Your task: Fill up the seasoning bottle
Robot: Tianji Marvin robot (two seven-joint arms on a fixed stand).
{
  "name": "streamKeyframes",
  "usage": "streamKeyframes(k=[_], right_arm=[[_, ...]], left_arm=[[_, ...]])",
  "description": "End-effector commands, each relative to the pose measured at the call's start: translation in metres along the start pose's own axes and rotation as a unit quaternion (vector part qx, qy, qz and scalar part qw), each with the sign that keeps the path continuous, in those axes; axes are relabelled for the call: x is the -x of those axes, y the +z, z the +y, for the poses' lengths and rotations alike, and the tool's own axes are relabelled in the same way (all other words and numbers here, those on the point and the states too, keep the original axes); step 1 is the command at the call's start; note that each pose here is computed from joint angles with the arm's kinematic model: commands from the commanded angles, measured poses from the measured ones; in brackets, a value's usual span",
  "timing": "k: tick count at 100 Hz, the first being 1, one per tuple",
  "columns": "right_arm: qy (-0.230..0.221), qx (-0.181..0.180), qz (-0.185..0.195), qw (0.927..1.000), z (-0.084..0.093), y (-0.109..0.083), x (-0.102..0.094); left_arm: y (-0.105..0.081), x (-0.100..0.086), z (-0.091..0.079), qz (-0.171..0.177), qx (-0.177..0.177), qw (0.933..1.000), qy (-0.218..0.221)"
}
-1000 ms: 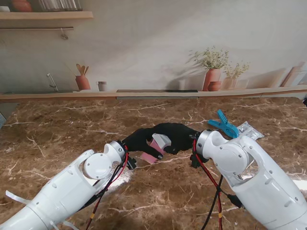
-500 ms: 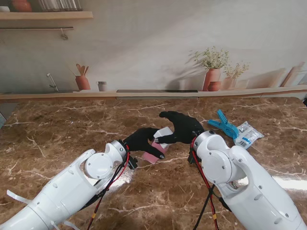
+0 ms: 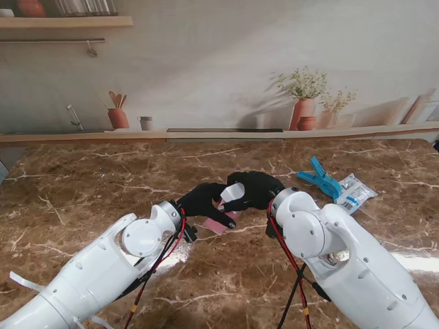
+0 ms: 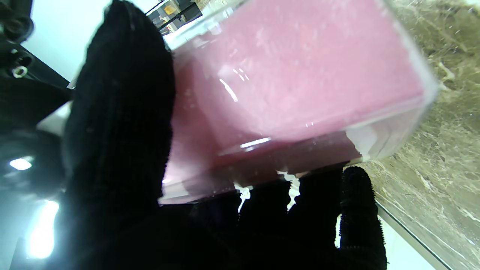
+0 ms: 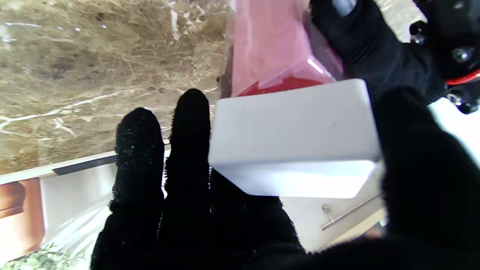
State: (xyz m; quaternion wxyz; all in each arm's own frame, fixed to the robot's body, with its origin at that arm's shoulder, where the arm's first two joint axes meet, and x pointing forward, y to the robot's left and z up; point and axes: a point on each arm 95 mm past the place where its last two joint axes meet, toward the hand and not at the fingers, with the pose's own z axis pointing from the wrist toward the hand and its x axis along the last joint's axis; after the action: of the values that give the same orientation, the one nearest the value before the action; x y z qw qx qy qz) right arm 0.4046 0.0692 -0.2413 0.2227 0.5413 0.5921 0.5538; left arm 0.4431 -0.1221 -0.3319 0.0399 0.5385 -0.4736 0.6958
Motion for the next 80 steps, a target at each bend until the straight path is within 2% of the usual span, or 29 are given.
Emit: streamKeyframes(k=[1,19,46,59,80], right_arm=[[0.003,-0.017,0.017,0.9997,-0.006,0.001,0.000],[0.009,0.007,0.058,0.9982,-0.004,0.002,0.002],[0.035,0.045,0.123,0.9908,0.000,0.002,0.007],[0.041,0.057,0.123,0.9899,0.005,-0.002,0.009],[0.033,0.078,0.101,0.9913,0.012,-0.013,0.017]], left_arm=[[0.001,-0.005,-0.001,0.007,-0.003,1.0000,0.000],[0.000,-0.003,0.001,0.003,-0.002,1.0000,-0.001],[0.000,-0.002,0.002,0.002,-0.005,1.0000,-0.007],[0.000,-0.002,0.002,0.003,-0.008,0.9999,-0.008],[0.001,0.002,0.003,-0.001,-0.018,0.9998,-0.010]])
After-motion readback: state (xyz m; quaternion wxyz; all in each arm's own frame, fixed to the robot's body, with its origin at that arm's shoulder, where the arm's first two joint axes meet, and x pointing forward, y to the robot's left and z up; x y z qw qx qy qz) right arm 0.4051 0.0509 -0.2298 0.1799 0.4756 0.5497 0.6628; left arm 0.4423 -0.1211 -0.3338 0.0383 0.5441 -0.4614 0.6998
